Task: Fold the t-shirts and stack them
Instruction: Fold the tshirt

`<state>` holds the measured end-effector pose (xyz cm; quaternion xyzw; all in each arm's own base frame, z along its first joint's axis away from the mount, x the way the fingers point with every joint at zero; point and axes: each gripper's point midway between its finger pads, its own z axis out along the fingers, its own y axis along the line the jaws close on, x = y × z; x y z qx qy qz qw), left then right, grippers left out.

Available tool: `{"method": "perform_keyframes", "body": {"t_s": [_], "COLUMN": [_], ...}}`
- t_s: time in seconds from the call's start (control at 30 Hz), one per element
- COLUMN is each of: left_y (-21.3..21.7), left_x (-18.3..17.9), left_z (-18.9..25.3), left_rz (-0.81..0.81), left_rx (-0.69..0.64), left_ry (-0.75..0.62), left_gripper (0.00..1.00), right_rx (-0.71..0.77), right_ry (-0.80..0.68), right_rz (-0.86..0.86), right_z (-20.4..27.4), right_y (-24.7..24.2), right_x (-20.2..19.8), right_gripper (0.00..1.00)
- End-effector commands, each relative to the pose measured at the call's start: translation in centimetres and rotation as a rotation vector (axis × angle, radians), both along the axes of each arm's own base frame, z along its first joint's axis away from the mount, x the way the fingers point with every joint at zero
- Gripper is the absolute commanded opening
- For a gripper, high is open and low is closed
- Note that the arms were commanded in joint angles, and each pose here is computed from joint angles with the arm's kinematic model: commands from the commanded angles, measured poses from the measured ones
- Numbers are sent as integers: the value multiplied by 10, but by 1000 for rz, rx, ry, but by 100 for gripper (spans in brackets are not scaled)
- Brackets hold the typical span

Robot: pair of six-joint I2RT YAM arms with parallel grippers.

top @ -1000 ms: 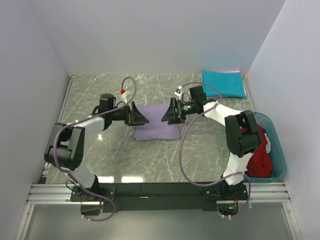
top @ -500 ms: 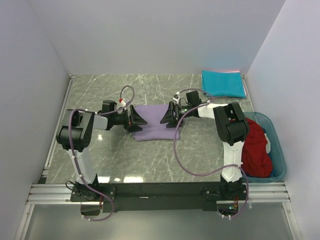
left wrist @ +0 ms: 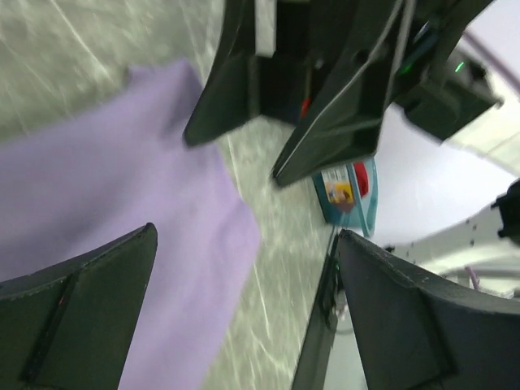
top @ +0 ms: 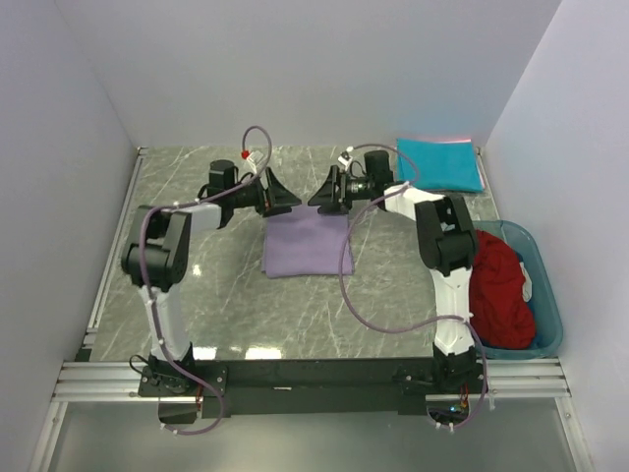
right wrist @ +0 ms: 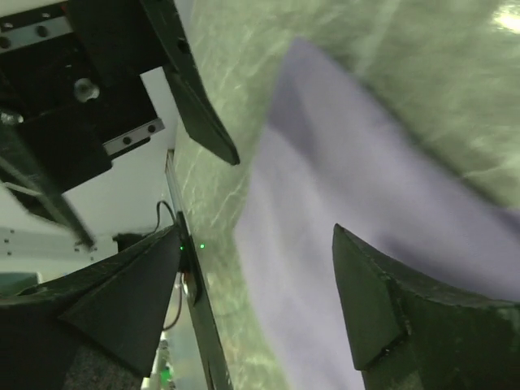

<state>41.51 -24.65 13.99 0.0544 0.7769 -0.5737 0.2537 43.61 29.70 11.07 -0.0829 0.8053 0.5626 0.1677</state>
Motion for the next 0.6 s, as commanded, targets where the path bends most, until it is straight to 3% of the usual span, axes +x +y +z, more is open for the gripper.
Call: {"method": "perform_keyframes", "body": {"t_s": [0.0, 0.2, 0.33, 0.4, 0.43, 0.5, 0.57], "left_y": [-7, 21, 49, 58, 62, 71, 75], "left_x": [35, 63, 66, 67, 58, 63, 48], "left_z": [-21, -78, -76, -44, -44, 1, 38], "left_rz": [73, 193, 236, 211, 199, 171, 149], "left_rx": [-55, -72, -48, 10, 69, 235, 393], "left_ry": [50, 192, 204, 59, 90, -167, -270], "left_gripper": [100, 99, 99, 99, 99, 99, 99], "right_rx": [31, -5, -3, -15, -21, -75, -130], "right_ry": [111, 200, 211, 139, 99, -12, -80], "right_rz": [-66, -218, -263, -256, -257, -253, -251], "right_z": [-39, -83, -74, -43, -26, 12, 55], "right_y": [-2, -32, -52, -57, -61, -69, -79], "right_x": [19, 46, 52, 51, 55, 54, 50], "right_gripper": [80, 78, 78, 80, 82, 87, 88]}}
